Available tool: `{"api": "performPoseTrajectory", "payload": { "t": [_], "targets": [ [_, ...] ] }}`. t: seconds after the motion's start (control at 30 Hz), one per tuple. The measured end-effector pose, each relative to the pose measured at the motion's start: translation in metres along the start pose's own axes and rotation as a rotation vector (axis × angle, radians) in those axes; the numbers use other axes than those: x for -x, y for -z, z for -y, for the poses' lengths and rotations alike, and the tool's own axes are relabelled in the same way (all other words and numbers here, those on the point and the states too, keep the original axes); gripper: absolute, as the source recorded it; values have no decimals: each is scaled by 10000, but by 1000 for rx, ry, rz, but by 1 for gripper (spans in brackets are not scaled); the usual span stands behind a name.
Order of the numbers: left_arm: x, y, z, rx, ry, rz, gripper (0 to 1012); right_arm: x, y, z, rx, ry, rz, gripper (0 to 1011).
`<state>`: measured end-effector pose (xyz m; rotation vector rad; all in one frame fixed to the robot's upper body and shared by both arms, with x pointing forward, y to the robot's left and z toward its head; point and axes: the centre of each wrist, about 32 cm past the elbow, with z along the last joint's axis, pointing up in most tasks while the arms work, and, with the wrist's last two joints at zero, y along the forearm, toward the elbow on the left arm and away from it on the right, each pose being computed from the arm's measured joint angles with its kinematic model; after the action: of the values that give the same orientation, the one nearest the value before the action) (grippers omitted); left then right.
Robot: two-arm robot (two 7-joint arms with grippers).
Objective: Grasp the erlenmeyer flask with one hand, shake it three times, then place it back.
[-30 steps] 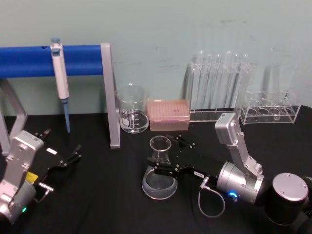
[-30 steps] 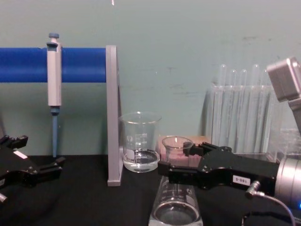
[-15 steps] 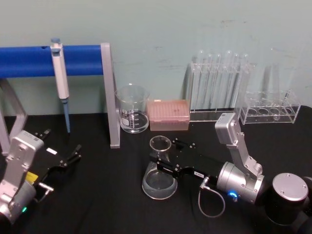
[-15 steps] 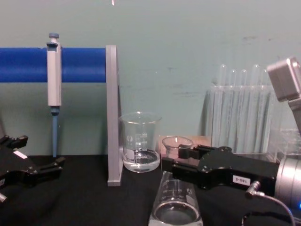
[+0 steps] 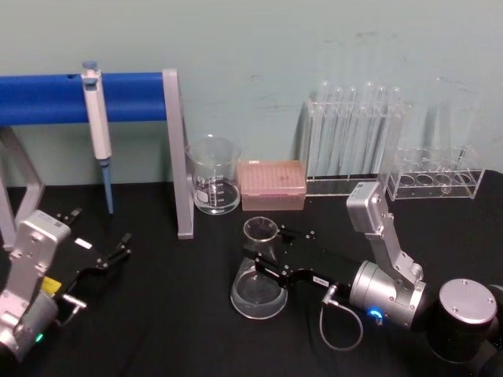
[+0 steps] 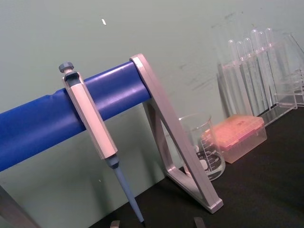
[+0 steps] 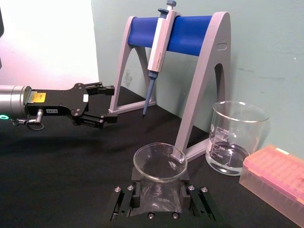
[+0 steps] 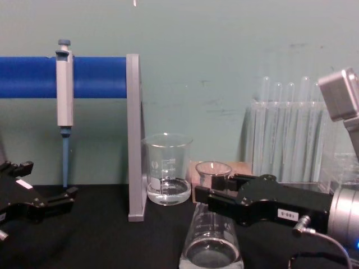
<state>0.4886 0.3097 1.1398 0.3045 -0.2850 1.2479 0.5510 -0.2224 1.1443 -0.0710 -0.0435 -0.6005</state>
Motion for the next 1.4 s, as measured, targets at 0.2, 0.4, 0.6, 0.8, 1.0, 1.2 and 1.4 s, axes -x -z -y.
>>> {"api": "performPoseTrajectory", "payload": {
  "t": [0.2,0.4,0.6,0.8,1.0,1.2,1.4],
  "targets": [
    [0,0,0,0,0,0,1001,0,0,0,0,0,0,449],
    [0,0,0,0,0,0,1001,12,-15,8,2,15,4,449],
    [0,0,0,0,0,0,1001,48,-102,53,-16,69,9,449],
    [0,0,0,0,0,0,1001,82,-217,136,-40,147,11,449],
    [0,0,0,0,0,0,1001,105,-322,223,-62,223,11,449],
    [0,0,0,0,0,0,1001,123,-410,306,-80,299,12,449],
    [0,0,0,0,0,0,1001,125,-453,358,-89,356,12,449]
  ]
}}
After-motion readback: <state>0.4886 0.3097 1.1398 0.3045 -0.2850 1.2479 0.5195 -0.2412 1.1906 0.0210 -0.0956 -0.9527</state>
